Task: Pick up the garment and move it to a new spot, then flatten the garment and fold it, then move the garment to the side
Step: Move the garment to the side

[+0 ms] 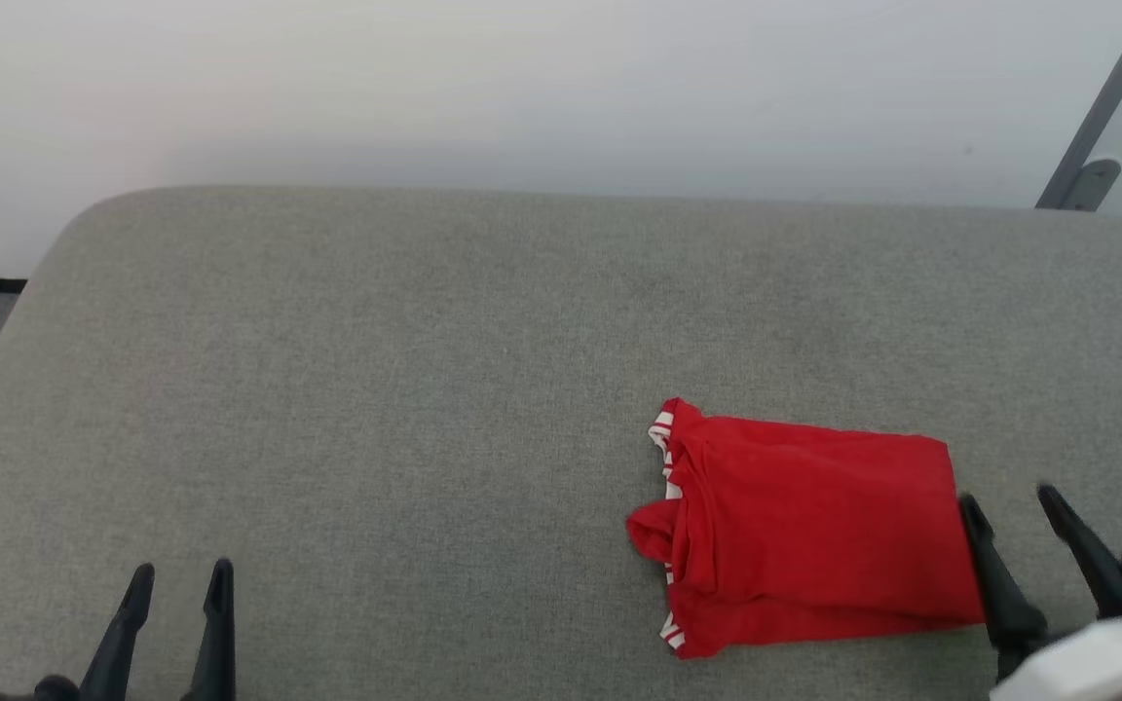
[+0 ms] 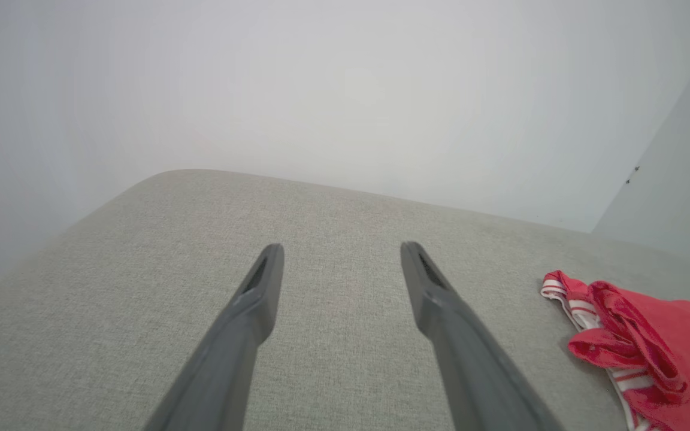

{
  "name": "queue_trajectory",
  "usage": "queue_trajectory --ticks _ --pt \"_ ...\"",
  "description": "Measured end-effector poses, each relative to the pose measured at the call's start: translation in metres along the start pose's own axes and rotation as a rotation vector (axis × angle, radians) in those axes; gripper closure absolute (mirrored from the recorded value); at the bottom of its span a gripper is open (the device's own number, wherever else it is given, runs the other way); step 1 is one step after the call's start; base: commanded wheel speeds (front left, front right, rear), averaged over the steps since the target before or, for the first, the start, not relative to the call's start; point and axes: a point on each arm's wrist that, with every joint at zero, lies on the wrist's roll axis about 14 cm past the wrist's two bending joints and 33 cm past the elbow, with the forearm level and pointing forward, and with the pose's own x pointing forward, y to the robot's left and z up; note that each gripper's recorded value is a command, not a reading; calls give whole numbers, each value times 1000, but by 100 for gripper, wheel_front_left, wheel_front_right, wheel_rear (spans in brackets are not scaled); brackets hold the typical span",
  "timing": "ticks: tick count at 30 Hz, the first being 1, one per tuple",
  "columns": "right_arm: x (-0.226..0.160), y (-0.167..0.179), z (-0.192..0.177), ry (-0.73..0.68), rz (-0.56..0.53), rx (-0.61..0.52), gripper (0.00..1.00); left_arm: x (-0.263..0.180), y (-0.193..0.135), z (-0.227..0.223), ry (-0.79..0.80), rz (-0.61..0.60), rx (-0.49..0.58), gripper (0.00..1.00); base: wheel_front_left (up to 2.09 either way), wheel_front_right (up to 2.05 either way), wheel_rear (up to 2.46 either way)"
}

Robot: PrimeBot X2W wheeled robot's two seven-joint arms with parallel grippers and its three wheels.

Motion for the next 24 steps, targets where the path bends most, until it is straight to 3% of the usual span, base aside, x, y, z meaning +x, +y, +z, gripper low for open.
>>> queue_trajectory --ticks 4,10,15,18,24 --pt "26 -1 6 68 61 -94 0 11 -7 -2 5 -18 -24 0 0 0 0" --pt "59 -18 -17 357 81 -173 0 37 -14 -5 28 -75 -8 0 0 0 0" --pt "55 -36 -63 719 59 -138 0 55 -11 -14 60 -84 -18 0 0 0 0" --pt "66 -38 -64 784 49 -87 0 65 -14 -21 80 -99 -25 0 0 0 0" --pt "62 -17 -106 973 80 -27 0 83 -12 -34 114 -108 -22 0 0 0 0"
